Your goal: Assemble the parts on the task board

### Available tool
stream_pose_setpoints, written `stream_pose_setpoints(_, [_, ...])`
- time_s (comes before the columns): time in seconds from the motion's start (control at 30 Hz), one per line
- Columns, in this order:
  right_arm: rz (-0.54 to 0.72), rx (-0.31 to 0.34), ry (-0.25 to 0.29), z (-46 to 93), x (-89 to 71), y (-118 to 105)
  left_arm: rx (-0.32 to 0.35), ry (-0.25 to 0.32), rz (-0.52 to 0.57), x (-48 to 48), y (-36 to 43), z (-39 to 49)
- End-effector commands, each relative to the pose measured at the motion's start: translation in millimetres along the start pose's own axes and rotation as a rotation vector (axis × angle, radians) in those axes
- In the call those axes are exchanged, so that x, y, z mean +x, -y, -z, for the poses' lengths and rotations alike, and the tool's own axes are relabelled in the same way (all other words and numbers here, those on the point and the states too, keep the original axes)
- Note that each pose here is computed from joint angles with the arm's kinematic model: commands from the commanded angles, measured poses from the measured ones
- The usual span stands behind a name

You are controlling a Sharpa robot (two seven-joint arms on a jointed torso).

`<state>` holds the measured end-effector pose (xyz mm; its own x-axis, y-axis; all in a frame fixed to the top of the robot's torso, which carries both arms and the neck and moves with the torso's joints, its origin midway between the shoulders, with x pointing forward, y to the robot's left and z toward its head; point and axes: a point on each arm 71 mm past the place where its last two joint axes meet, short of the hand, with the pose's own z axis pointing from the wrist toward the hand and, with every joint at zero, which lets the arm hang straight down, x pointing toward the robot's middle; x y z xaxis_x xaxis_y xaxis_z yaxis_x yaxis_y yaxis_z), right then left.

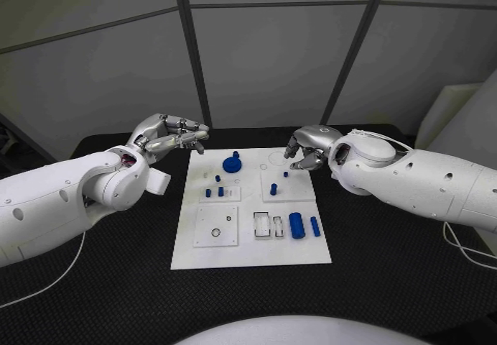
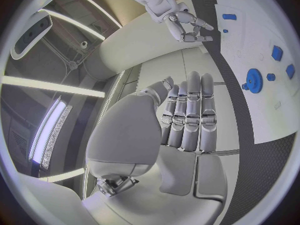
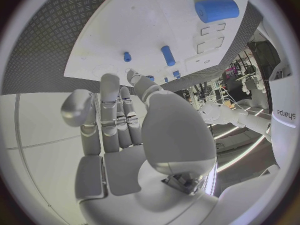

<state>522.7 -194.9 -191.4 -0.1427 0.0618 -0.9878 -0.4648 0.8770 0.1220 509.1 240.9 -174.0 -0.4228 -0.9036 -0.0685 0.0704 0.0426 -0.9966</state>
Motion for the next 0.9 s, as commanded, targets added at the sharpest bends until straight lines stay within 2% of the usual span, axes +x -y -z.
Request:
stream_pose_setpoints(0.03, [0.039,-0.014,-0.022,-2.3,3.7,-3,0.035,0.030,0.099,-0.1,3.7,0.4])
stream_pose_setpoints(0.43, [0.033,-0.028,-0.083,-4.9,24.8,-8,0.034,0.022,0.127,5.2,4.9,1.3])
stream_pose_setpoints(0.9, [0.028,-0.032,-0.085,-11.2,32.5,-11,0.027,0.015,0.132,5.4,4.8,2.2])
